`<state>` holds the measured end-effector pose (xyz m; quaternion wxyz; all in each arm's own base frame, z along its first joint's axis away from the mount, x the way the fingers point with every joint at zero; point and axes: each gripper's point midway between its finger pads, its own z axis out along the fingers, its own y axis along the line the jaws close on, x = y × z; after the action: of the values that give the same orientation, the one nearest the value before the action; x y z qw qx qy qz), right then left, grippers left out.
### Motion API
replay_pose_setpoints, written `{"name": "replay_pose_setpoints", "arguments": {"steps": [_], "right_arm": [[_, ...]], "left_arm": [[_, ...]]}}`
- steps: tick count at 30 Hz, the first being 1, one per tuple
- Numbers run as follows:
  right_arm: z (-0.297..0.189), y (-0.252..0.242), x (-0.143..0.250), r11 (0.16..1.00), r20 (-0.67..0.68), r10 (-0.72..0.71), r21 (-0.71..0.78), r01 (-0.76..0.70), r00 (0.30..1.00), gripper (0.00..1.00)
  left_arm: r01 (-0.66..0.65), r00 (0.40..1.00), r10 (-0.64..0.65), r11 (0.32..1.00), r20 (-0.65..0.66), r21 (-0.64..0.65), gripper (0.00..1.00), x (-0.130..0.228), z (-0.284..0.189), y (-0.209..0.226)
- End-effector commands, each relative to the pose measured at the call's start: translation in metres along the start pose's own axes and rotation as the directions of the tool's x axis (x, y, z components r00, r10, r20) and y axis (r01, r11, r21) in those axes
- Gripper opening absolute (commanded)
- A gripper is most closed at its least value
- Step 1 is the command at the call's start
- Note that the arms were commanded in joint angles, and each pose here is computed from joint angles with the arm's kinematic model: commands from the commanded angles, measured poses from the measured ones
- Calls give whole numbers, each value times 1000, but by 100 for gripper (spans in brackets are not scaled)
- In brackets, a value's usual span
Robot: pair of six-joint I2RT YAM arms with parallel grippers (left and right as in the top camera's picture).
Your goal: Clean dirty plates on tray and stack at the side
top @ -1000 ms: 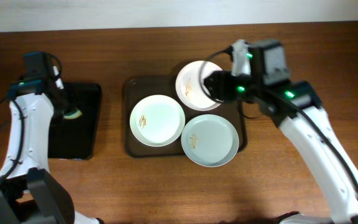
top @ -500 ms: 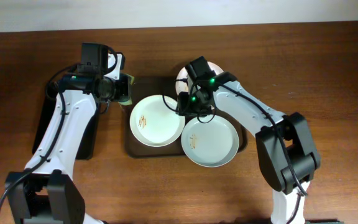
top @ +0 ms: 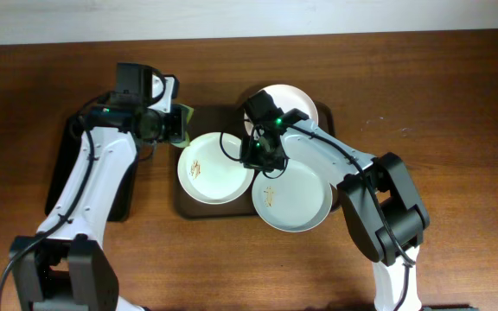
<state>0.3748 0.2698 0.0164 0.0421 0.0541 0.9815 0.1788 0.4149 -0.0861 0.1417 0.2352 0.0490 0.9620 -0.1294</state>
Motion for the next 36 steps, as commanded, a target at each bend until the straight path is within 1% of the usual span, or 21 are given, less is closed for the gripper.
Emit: {"name": "replay_pose_setpoints", "arguments": {"steps": [1, 3, 5, 10, 12, 14, 16, 17, 18, 19, 20, 21, 23, 25, 27, 28, 30, 32, 33, 35, 36], "right_arm": [[2, 1, -4, 1000, 17, 5, 8, -5, 1000, 13], [2, 2, -5, 1000, 21, 5, 6, -5, 1000, 4], [2, 2, -5, 1000, 22, 4, 5, -4, 1000, 4], [2, 2, -5, 1000, 23, 5, 8, -5, 1000, 4], [2, 2, -5, 1000, 23, 4, 8, -5, 1000, 4], [2, 2, -5, 1000, 23, 4, 8, -5, 1000, 4], [2, 2, -6, 1000, 24, 4, 8, -5, 1000, 4], [2, 2, -6, 1000, 24, 4, 8, -5, 1000, 4], [2, 2, -6, 1000, 24, 4, 7, -4, 1000, 4], [2, 2, -5, 1000, 24, 4, 7, -4, 1000, 4], [2, 2, -6, 1000, 24, 3, 7, -4, 1000, 4], [2, 2, -6, 1000, 24, 3, 7, -4, 1000, 4], [2, 2, -5, 1000, 24, 4, 7, -4, 1000, 4], [2, 2, -6, 1000, 24, 3, 7, -4, 1000, 4], [2, 2, -6, 1000, 24, 3, 7, -4, 1000, 4], [2, 2, -6, 1000, 24, 3, 7, -4, 1000, 4], [2, 1, -6, 1000, 27, 1, 10, -1, 1000, 4], [2, 2, -6, 1000, 28, 0, 8, 0, 1000, 4], [2, 2, -6, 1000, 28, 0, 8, 0, 1000, 4], [2, 2, -6, 1000, 27, 0, 8, 0, 1000, 4], [2, 2, -6, 1000, 27, 0, 8, 0, 1000, 4]], "left_arm": [[-41, 998, 42, 999, -42, 28, 1, 23, 17, -12], [-31, 995, 31, 999, -92, 11, 1, 47, 36, -3], [-27, 992, 27, 1000, -127, 1, 1, 65, 57, 3], [-43, 992, 41, 999, -118, -10, 1, 78, 107, 13], [-66, 996, 65, 998, -68, -8, 1, 68, 128, 11], [-68, 996, 67, 998, -59, -17, 1, 68, 139, 15], [-98, 989, 106, 992, -101, 82, 0, 81, 145, 1], [-132, 983, 156, 967, -98, 217, 0, 85, 141, -21], [-124, 983, 160, 938, -88, 322, 0, 86, 136, -40], [-122, 984, 160, 933, -85, 339, 0, 85, 135, -43], [-104, 989, 133, 946, -72, 308, 0, 77, 137, -39], [-57, 995, 75, 971, -70, 230, 1, 70, 140, -27], [5, 1000, -5, 1000, 2, -9, 1, 50, 145, 13], [18, 993, 8, 978, 119, -209, 1, 23, 139, 46], [36, 978, 25, 958, 208, -284, 1, 2, 133, 58], [41, 979, 25, 949, 204, -312, 1, 4, 131, 63], [17, 999, -4, 954, 43, -301, 1, 43, 137, 63], [11, 991, -39, 977, -128, -214, 1, 84, 138, 48], [31, 973, -59, 992, -224, -125, 1, 99, 133, 31], [74, 952, -69, 997, -297, 4, 0, 102, 123, 4], [107, 944, -70, 989, -321, 99, 0, 99, 117, -15]]}}
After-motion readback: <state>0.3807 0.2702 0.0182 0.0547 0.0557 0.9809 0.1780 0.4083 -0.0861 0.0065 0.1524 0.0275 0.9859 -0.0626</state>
